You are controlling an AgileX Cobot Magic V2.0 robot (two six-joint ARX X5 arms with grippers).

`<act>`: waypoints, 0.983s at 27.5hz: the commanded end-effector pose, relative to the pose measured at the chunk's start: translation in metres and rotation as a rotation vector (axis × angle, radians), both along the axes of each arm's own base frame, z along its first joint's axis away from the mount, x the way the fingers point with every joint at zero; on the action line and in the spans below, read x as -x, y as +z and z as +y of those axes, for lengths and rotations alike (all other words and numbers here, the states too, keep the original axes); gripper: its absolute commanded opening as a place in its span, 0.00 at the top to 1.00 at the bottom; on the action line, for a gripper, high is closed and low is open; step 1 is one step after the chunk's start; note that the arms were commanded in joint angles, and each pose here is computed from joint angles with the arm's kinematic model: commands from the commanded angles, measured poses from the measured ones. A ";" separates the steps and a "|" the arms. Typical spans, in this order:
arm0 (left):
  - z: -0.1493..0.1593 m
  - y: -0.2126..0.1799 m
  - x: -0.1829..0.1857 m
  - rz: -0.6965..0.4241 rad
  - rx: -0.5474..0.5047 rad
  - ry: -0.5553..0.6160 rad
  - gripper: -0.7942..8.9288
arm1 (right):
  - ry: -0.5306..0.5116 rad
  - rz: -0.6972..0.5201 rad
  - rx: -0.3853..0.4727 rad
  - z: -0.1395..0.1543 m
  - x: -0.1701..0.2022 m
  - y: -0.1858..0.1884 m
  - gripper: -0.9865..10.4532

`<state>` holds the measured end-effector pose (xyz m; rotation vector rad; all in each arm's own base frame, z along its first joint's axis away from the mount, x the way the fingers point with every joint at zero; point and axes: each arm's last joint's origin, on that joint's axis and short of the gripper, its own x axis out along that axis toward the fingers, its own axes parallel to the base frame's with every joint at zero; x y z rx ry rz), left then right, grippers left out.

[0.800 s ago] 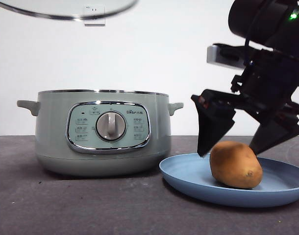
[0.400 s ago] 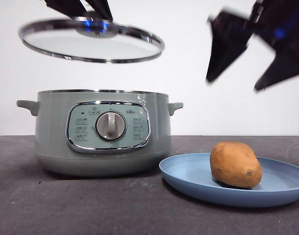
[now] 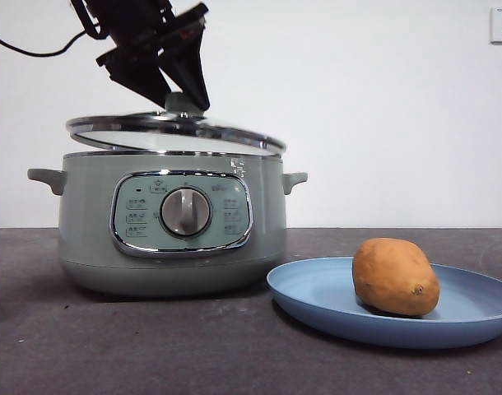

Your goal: Take the potato out from the steamer,put the potato on the plate,close the lid

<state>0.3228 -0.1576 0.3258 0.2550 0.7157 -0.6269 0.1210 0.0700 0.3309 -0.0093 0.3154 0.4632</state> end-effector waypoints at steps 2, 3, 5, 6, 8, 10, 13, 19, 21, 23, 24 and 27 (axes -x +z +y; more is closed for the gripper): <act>-0.002 0.008 -0.002 -0.062 0.018 -0.010 0.93 | -0.009 0.013 -0.003 -0.002 0.003 0.000 0.39; -0.002 0.008 -0.003 -0.064 0.016 -0.007 0.93 | -0.009 0.017 -0.001 -0.002 0.003 0.000 0.39; -0.001 0.008 -0.003 -0.060 0.011 -0.001 0.93 | -0.009 0.021 0.001 -0.002 0.003 -0.001 0.39; 0.001 0.008 -0.004 -0.058 0.010 0.003 0.93 | -0.009 0.020 0.001 -0.002 0.003 -0.001 0.39; 0.000 0.005 -0.004 -0.049 0.005 0.005 0.93 | -0.009 0.021 0.001 -0.002 0.003 -0.001 0.39; -0.001 -0.001 -0.008 -0.031 -0.009 0.010 0.93 | -0.009 0.021 0.001 -0.002 0.003 -0.001 0.39; -0.004 -0.015 -0.013 0.021 -0.033 0.008 0.93 | -0.010 0.021 0.001 -0.002 0.003 -0.001 0.39; -0.004 -0.021 -0.013 0.068 -0.046 0.016 0.91 | -0.007 0.023 0.002 -0.002 0.003 -0.001 0.39; -0.003 -0.022 -0.011 0.089 -0.058 0.018 0.71 | -0.006 0.024 0.002 -0.002 0.003 -0.001 0.39; -0.003 -0.022 -0.011 0.087 -0.057 0.017 0.39 | -0.006 0.026 0.003 -0.002 0.003 -0.001 0.39; -0.003 -0.022 -0.011 0.086 -0.056 0.017 0.37 | -0.006 0.028 0.004 -0.002 0.003 -0.001 0.39; -0.002 -0.018 -0.009 0.077 -0.052 0.018 0.37 | -0.006 0.034 0.007 -0.002 0.003 -0.002 0.39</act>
